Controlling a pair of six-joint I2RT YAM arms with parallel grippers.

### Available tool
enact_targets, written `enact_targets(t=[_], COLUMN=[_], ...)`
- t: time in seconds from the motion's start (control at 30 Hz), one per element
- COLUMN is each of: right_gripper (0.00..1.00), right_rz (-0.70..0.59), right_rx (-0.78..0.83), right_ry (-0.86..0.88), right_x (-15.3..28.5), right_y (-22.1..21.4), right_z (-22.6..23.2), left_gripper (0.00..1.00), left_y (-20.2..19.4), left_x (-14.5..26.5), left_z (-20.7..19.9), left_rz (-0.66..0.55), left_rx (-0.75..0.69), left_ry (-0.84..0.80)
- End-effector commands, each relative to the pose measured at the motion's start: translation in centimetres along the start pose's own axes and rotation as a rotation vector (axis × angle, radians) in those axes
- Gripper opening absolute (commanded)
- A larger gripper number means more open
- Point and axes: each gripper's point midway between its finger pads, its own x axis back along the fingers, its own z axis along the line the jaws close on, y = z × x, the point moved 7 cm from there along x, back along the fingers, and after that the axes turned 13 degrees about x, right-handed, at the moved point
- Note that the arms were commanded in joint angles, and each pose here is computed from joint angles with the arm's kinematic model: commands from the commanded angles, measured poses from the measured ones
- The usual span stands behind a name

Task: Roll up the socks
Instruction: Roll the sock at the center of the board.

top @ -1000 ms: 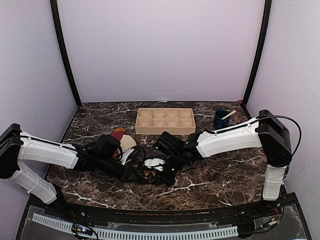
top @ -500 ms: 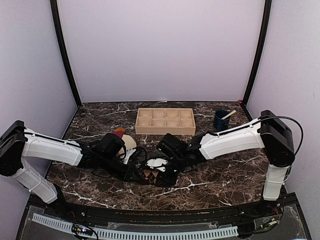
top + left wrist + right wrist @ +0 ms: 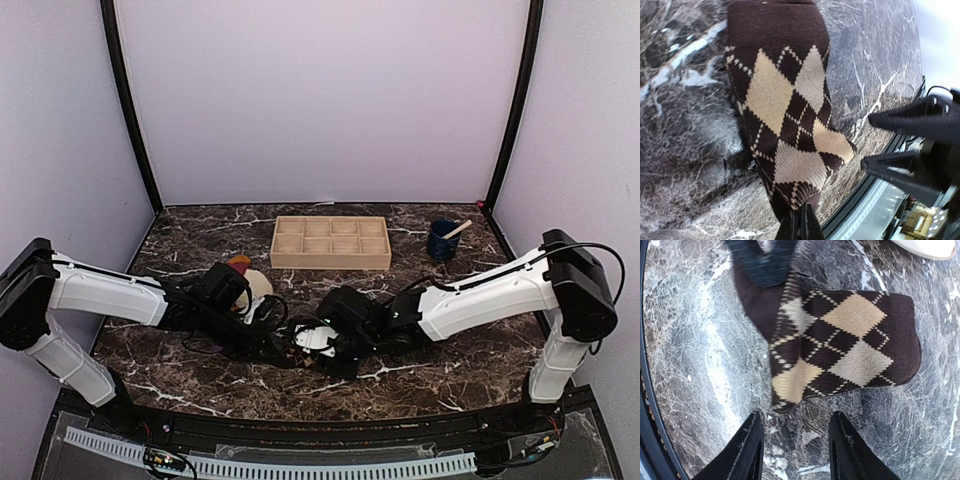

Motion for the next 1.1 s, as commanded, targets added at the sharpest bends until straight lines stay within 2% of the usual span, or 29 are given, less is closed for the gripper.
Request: enact_targets(t=[0.0, 0.43, 0.83, 0.97, 1.07], right_gripper=[0.42, 0.41, 0.38, 0.33, 0.27], right_rz=[-0.036, -0.071, -0.073, -0.066, -0.064], right_rx=[0.086, 0.179, 0.215, 0.222, 0.229], right_ry=[-0.106, -0.16, -0.118, -0.116, -0.112], right_x=[0.3, -0.3, -1.5, -1.9, -2.2], right_y=[1.1, 2.4, 2.7, 2.6, 2.6], right_z=[0.3, 1.1, 1.9, 2.1, 2.1], left_gripper=[0.0, 0.0, 0.0, 0.0, 0.0], left_y=[0.2, -0.1, 0.1, 0.1, 0.1], left_x=[0.5, -0.1, -0.2, -0.1, -0.1], left_z=[-0.1, 1.1, 1.5, 1.6, 1.7], left_rz=[0.026, 0.104, 0.122, 0.127, 0.129], left_rx=[0.087, 0.178, 0.209, 0.214, 0.218], left_ry=[-0.013, -0.082, -0.125, -0.129, -0.133])
